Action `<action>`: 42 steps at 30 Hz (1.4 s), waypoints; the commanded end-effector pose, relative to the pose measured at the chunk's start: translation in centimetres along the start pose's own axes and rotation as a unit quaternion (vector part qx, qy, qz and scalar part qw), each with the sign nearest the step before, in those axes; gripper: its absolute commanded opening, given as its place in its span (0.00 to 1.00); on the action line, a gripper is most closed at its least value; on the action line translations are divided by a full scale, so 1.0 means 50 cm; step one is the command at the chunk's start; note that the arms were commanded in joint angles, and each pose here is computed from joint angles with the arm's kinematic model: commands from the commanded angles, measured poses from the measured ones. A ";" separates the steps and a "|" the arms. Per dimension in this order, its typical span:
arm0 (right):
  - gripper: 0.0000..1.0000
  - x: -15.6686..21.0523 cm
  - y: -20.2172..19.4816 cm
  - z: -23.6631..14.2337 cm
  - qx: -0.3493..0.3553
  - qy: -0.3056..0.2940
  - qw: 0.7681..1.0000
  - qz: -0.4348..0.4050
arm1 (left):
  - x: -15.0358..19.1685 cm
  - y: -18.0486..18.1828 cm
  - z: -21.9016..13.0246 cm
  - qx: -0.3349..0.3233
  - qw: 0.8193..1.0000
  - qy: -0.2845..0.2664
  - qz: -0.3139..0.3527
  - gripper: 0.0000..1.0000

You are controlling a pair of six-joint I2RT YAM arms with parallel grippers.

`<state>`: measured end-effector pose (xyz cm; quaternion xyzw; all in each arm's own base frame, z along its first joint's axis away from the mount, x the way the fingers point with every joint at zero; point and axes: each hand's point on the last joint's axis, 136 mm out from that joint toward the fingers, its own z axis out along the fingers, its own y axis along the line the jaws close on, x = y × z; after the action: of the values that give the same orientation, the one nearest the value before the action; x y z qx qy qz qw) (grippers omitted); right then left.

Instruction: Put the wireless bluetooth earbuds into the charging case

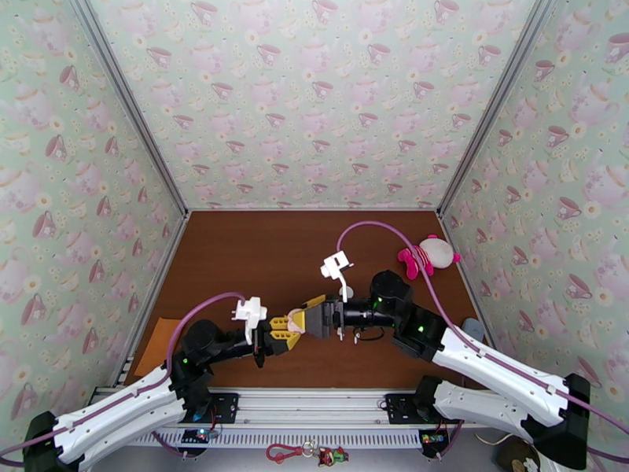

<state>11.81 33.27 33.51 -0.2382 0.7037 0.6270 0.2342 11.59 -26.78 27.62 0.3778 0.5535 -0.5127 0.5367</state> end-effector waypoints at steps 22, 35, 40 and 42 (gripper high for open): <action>0.99 -0.110 0.114 -0.173 0.110 -0.113 0.980 -0.117 | -0.005 0.031 -0.004 -0.047 0.999 -0.010 -0.016 0.00; 0.99 -0.114 -0.099 -0.232 0.365 -0.137 0.919 -0.057 | 0.024 0.138 -0.031 -0.220 0.953 0.047 -0.202 0.00; 0.99 -0.085 -0.157 -0.190 0.381 -0.101 0.918 -0.036 | 0.067 0.178 -0.031 -0.238 0.923 0.067 -0.294 0.00; 0.99 -0.076 -0.175 -0.178 0.386 -0.091 0.917 -0.031 | 0.093 0.199 -0.033 -0.246 0.910 0.080 -0.324 0.00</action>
<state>19.51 23.62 31.03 -0.1035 0.8523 0.3268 0.3950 19.82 -24.05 23.50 0.1198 0.7634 -0.4653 0.4318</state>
